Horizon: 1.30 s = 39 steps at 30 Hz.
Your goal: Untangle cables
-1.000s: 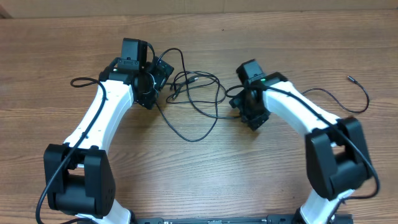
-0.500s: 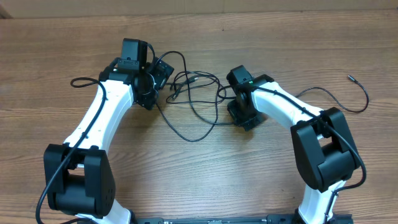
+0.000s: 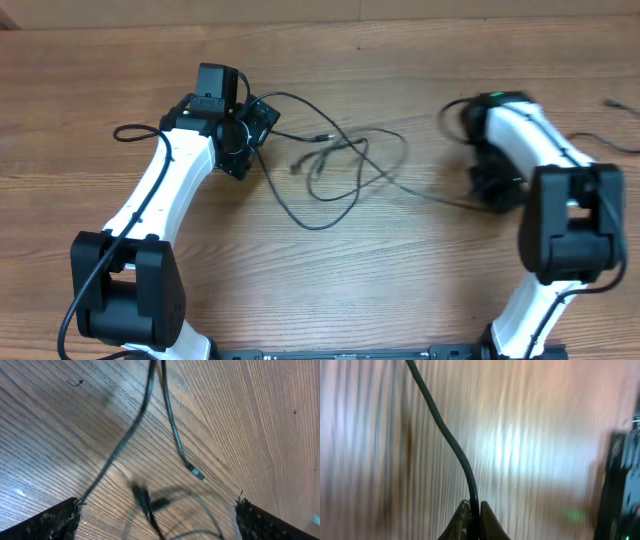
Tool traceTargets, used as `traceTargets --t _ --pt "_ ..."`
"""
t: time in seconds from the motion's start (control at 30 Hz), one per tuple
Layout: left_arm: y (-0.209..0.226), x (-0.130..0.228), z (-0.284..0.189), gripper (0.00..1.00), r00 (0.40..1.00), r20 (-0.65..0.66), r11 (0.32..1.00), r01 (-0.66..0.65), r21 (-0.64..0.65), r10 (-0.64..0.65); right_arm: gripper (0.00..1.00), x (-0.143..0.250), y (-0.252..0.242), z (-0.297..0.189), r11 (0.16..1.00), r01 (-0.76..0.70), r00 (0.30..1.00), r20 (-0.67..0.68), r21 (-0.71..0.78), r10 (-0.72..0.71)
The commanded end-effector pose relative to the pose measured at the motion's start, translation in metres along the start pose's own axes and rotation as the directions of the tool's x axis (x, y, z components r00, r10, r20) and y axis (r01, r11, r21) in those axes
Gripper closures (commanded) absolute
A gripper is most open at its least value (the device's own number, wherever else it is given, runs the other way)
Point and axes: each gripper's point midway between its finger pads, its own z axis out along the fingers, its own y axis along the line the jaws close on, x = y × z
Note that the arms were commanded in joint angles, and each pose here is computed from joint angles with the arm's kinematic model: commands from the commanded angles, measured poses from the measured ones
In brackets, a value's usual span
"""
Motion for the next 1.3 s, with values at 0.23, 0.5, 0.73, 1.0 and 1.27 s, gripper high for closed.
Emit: traceTargets --t 0.23,0.5,0.73,1.0,1.27 --pt "0.007 -0.031 -0.009 0.0 0.97 0.181 0.985 -0.147 -0.095 0.162 0.96 -0.128 -0.061 0.039 0.982 -0.17 0.985 0.053 0.084 0.166" --pt "0.006 -0.022 -0.007 0.0 0.959 0.125 0.966 -0.244 -0.086 0.253 0.96 -0.168 -0.062 0.055 0.965 -0.262 0.964 0.048 0.012 0.261" --pt "0.008 -0.021 -0.007 0.0 0.96 0.118 0.966 -0.242 -0.096 0.252 0.96 -0.238 -0.065 0.01 0.981 -0.156 0.973 0.152 -0.117 0.173" --pt "-0.013 0.01 -0.005 0.0 0.931 -0.023 0.931 -0.362 0.058 0.363 0.96 -0.291 -0.075 -0.117 0.884 -0.104 0.948 0.223 -0.456 0.227" --pt "-0.053 0.098 -0.002 0.01 0.448 0.018 0.428 -0.864 0.267 0.894 0.52 -0.217 -0.042 -0.131 0.779 -0.055 0.996 -0.085 -0.625 0.002"
